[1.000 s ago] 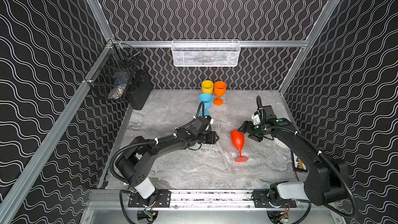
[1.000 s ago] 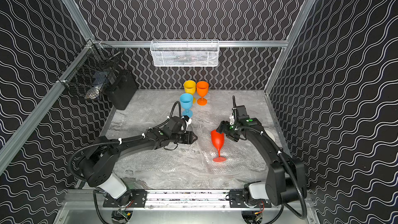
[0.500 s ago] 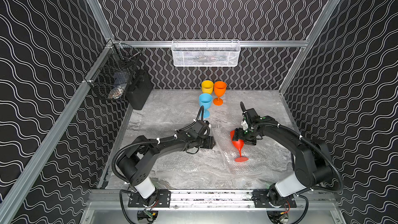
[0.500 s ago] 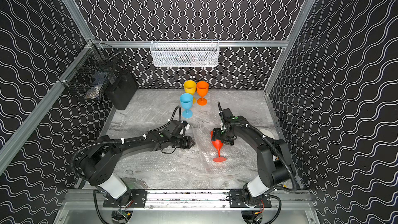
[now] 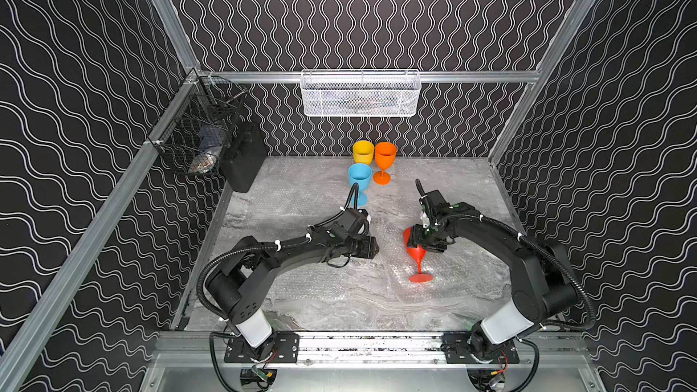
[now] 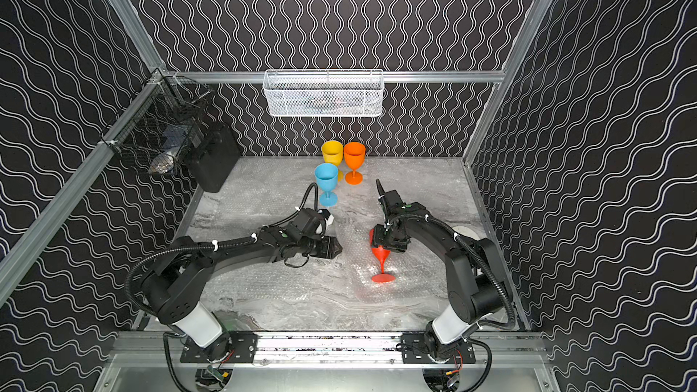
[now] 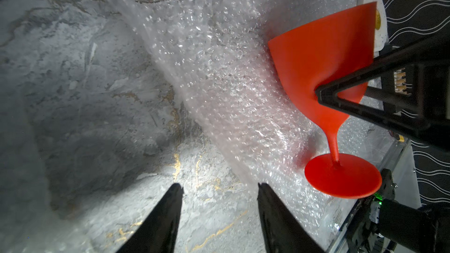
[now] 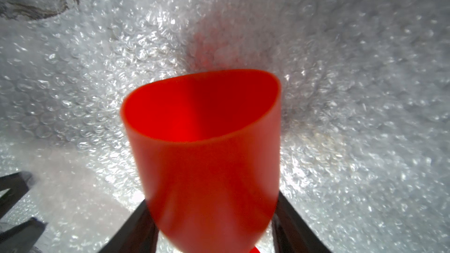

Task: Unpack wine glasses from bubble wrap
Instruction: Unwrap the bubble wrap at the center of the board.

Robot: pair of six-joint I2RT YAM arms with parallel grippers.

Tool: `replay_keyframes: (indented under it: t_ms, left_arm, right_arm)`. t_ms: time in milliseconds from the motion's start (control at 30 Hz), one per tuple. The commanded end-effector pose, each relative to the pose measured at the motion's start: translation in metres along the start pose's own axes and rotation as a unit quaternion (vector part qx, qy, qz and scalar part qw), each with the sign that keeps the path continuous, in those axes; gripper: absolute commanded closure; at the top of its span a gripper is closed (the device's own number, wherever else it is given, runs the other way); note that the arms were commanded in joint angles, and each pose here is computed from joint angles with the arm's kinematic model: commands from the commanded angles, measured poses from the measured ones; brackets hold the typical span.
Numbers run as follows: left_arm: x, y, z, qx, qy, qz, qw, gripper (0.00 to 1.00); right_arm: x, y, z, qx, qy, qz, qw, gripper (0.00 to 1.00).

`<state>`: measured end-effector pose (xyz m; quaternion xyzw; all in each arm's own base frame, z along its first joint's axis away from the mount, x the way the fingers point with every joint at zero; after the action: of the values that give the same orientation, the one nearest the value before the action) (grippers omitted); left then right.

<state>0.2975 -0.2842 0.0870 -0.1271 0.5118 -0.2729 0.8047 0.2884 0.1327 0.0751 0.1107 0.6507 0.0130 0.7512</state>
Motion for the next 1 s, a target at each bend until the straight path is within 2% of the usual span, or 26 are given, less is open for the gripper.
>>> replay_keyframes:
  t_ms: [0, 600, 900, 967]
  left_arm:
    - [0.005, -0.004, 0.001, 0.004, 0.005, -0.011, 1.000, 0.45]
    - [0.048, -0.025, -0.005, 0.018, 0.039, -0.040, 0.998, 0.46]
    - [0.063, -0.030, 0.001, 0.028, 0.046, -0.039, 0.998, 0.49]
    - [0.064, -0.028, 0.001, 0.028, 0.045, -0.035, 0.998, 0.53]
  right_arm:
    - [0.004, -0.025, -0.004, 0.005, 0.000, -0.064, 0.998, 0.41]
    - [-0.018, -0.082, -0.012, 0.101, 0.002, -0.075, 0.992, 0.41]
    - [-0.020, -0.079, -0.012, 0.110, -0.001, -0.048, 0.993, 0.41]
    - [-0.021, -0.079, -0.012, 0.111, -0.002, -0.048, 0.993, 0.42]
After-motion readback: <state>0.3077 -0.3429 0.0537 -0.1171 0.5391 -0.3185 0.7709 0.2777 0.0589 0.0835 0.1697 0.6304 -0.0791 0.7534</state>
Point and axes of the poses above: each gripper's point midway between its finger pads, its own x axis out along the fingers, its own y axis along the line the jaws close on, z = x × y, the point moved 2 cm from there along -x, back along the fingers, and after that the axes turned 2 degrees about x, right-handed, at the moved point
